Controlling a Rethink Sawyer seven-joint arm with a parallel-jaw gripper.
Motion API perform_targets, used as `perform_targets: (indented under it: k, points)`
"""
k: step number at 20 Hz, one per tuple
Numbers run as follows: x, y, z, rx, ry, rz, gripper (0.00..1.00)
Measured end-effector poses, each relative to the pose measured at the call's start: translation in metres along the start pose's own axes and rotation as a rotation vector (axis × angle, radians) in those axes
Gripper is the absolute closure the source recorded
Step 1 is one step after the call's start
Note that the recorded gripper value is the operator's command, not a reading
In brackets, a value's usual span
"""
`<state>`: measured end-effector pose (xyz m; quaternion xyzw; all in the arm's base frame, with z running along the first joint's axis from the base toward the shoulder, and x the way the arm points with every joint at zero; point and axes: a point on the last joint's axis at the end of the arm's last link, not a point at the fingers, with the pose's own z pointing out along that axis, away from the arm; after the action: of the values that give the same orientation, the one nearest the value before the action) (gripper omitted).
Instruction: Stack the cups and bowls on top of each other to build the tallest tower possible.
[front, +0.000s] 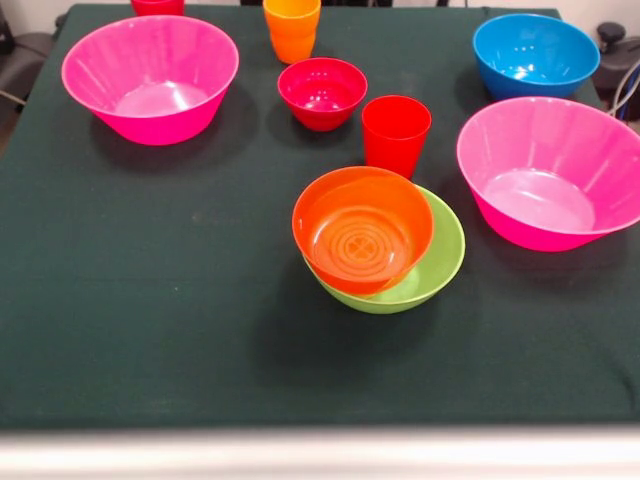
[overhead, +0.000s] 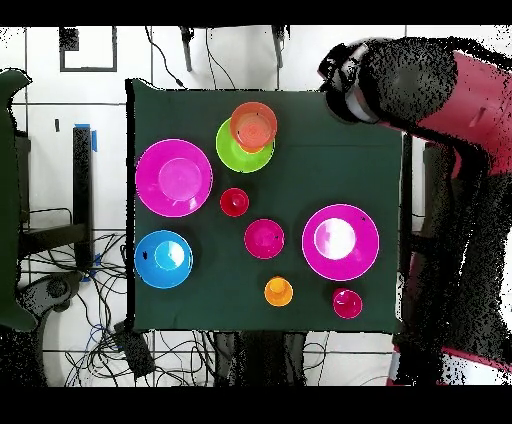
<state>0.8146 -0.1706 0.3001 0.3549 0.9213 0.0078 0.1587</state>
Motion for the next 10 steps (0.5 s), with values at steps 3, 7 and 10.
perform_targets:
  k: [3,7,10]
  points:
    - [-0.0021,-0.0032,-0.0021,0.005,-0.008,0.003,0.00]
    - [-0.0026,-0.0050,-0.0020,0.009,-0.009,0.004,0.00]
    - [-0.0020,-0.0051,-0.0019,0.011,-0.005,0.004,0.00]
